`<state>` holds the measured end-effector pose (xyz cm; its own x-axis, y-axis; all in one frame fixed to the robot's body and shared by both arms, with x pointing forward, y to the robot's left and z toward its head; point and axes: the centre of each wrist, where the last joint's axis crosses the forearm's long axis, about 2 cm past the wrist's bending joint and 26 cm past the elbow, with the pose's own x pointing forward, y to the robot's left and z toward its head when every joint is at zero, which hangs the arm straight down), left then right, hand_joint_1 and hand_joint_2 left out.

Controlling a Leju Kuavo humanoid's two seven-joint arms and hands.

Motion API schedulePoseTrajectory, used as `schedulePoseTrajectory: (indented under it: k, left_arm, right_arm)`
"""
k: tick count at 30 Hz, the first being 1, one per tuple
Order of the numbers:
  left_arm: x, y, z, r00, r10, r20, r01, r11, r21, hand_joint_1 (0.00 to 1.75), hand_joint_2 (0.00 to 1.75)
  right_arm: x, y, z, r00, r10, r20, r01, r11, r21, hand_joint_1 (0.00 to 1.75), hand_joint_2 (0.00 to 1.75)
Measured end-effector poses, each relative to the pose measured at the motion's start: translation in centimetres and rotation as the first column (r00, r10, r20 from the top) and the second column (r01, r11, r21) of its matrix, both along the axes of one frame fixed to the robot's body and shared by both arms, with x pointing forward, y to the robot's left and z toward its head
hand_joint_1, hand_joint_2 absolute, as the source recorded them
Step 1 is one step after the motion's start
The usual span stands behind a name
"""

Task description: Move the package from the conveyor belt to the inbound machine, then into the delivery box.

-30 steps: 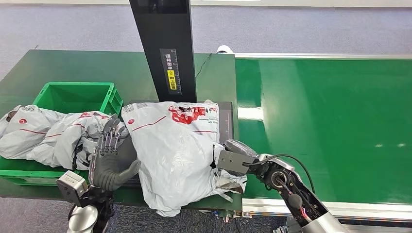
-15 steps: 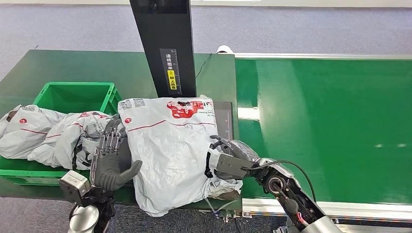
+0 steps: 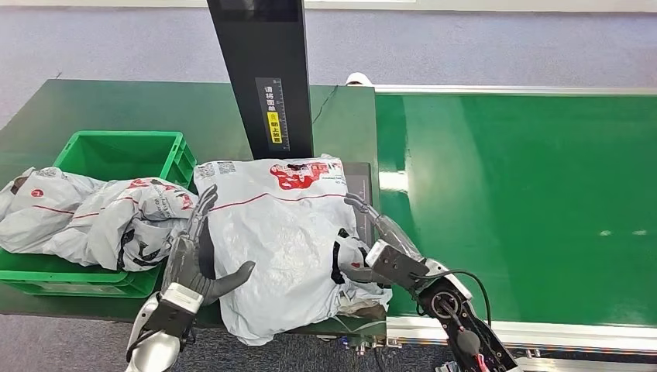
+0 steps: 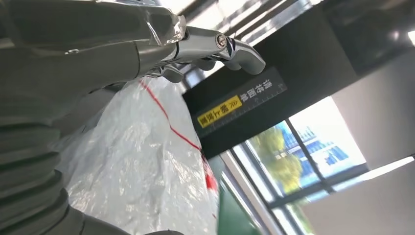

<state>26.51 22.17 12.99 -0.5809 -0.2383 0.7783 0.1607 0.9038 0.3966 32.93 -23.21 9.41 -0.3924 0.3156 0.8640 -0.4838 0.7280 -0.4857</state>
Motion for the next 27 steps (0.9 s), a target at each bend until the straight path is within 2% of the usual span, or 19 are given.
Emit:
schedulePoseTrajectory:
  k: [4, 8, 11, 13, 16, 18, 20, 22, 27]
  left_arm:
    - [0.1, -0.7, 1.1, 0.981, 0.146, 0.129, -0.159, 0.982, 0.098, 0.0, 1.75]
    - [0.1, -0.5, 2.2, 0.918, 0.291, 0.27, -0.333, 0.935, 0.125, 0.0, 1.75]
    - [-0.1, -0.8, 2.5, 0.899, 0.282, 0.336, -0.355, 0.917, 0.18, 0.0, 1.75]
    - [-0.2, -1.4, 2.5, 0.907, 0.223, 0.358, -0.328, 0.907, 0.265, 0.0, 1.75]
    - [-0.2, -2.9, 2.1, 0.964, 0.082, 0.254, -0.182, 0.898, 0.401, 0.0, 1.75]
    - [-0.1, -3.9, 1.3, 0.996, -0.015, 0.093, -0.03, 0.884, 0.467, 0.0, 1.75]
    - [0.0, -4.6, 0.2, 0.995, -0.073, -0.063, 0.095, 0.856, 0.508, 0.0, 1.75]
    - [0.2, -4.8, -0.9, 0.985, -0.082, -0.154, 0.152, 0.83, 0.537, 0.0, 1.75]
    - [0.7, -4.5, -3.0, 0.956, -0.061, -0.285, 0.223, 0.783, 0.581, 0.0, 1.75]
  right_arm:
    - [-1.1, -0.1, 0.1, 0.998, -0.061, 0.019, 0.059, 0.992, 0.108, 0.0, 1.75]
    - [-2.2, -0.6, 0.3, 0.993, -0.115, 0.025, 0.108, 0.976, 0.189, 0.0, 1.75]
    - [-2.8, -1.1, 0.5, 0.989, -0.144, 0.014, 0.135, 0.953, 0.271, 0.0, 1.75]
    - [-2.9, -1.3, 0.7, 0.987, -0.16, 0.0, 0.151, 0.934, 0.325, 0.0, 1.75]
    - [-3.0, -1.5, 0.7, 0.984, -0.175, -0.013, 0.168, 0.915, 0.367, 0.0, 1.75]
    - [-3.1, -1.4, 0.6, 0.984, -0.176, -0.018, 0.169, 0.91, 0.379, 0.0, 1.75]
    - [-3.3, -1.4, 0.5, 0.984, -0.176, -0.023, 0.171, 0.907, 0.385, 0.0, 1.75]
    - [-3.5, -1.4, 0.2, 0.983, -0.181, -0.029, 0.178, 0.904, 0.388, 0.0, 1.75]
    - [-3.9, -1.6, -0.2, 0.98, -0.193, -0.042, 0.194, 0.898, 0.394, 0.0, 1.75]
